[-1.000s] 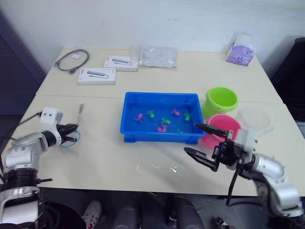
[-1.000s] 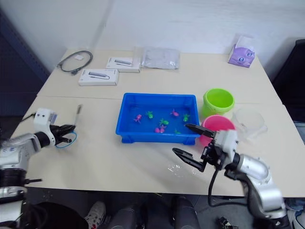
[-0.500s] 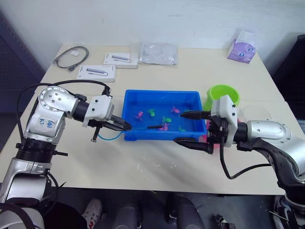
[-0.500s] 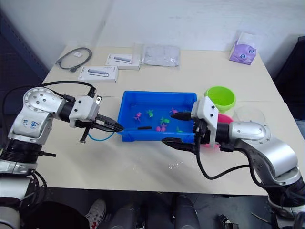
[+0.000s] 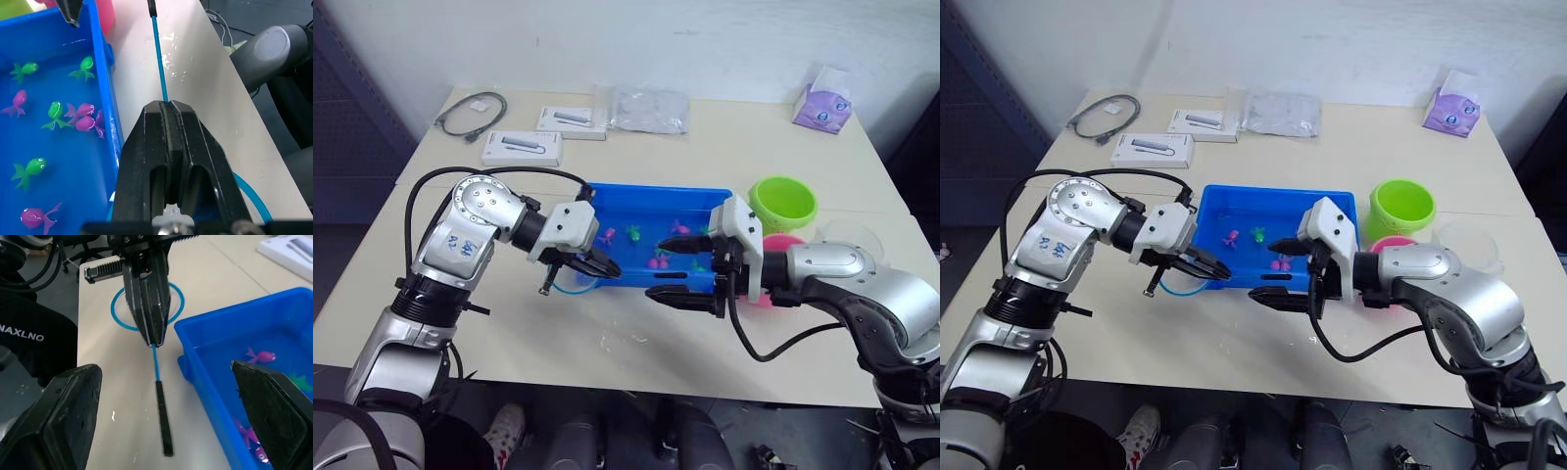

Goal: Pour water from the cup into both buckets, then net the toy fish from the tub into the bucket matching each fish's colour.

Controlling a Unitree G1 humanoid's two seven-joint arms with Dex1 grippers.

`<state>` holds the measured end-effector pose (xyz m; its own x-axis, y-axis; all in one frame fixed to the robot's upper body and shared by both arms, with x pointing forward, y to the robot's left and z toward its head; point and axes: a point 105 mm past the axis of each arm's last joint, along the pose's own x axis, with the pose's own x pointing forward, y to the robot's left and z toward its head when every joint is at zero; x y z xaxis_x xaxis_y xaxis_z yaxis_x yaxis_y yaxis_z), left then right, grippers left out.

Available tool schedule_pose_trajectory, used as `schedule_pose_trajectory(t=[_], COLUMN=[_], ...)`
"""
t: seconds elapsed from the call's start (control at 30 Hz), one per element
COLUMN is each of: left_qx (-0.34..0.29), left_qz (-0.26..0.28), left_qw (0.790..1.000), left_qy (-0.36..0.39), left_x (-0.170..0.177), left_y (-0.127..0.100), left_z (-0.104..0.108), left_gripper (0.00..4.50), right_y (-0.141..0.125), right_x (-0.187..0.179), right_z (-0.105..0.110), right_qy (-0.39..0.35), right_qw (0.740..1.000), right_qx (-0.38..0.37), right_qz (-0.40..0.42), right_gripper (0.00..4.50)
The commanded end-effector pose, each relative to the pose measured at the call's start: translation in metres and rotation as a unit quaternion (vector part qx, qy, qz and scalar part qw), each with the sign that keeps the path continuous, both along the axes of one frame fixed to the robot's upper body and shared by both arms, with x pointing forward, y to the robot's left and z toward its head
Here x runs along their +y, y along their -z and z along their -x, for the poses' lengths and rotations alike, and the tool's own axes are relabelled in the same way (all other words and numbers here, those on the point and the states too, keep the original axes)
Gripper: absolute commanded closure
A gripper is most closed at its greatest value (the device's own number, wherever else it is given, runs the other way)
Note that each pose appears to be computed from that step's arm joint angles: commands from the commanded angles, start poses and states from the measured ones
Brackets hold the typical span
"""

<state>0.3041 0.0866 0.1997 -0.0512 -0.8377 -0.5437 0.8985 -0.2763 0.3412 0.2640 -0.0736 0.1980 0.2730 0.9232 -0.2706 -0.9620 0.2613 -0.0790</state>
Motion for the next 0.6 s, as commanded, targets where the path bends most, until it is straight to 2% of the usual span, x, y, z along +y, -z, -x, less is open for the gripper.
schedule_pose_trajectory(t=[0.03, 0.4, 0.5, 0.6], left_qx=[-0.021, -0.013, -0.014, -0.019], left_qz=[-0.001, 0.001, 0.0, -0.005], left_qw=[1.0, 1.0, 1.0, 1.0], left_qy=[0.007, 0.004, 0.004, 0.005], left_x=[-0.0045, -0.0061, -0.0073, -0.0068], left_y=[-0.0096, -0.0058, -0.0051, -0.0033], left_z=[0.0015, 0.0001, -0.0003, -0.0006], left_gripper=[4.48, 4.48, 4.5, 4.5], right_y=[-0.009, -0.0039, -0.0037, -0.0035], right_x=[0.004, 0.0032, 0.0036, 0.0041], right_z=[0.0093, 0.0078, 0.0058, 0.004], right_qy=[-0.02, -0.007, -0.004, -0.001], right_qw=[1.0, 1.0, 1.0, 1.0], right_qx=[-0.017, -0.005, -0.008, -0.01], right_qz=[-0.003, -0.01, -0.01, -0.012], right_gripper=[0.0, 0.0, 0.86, 2.32])
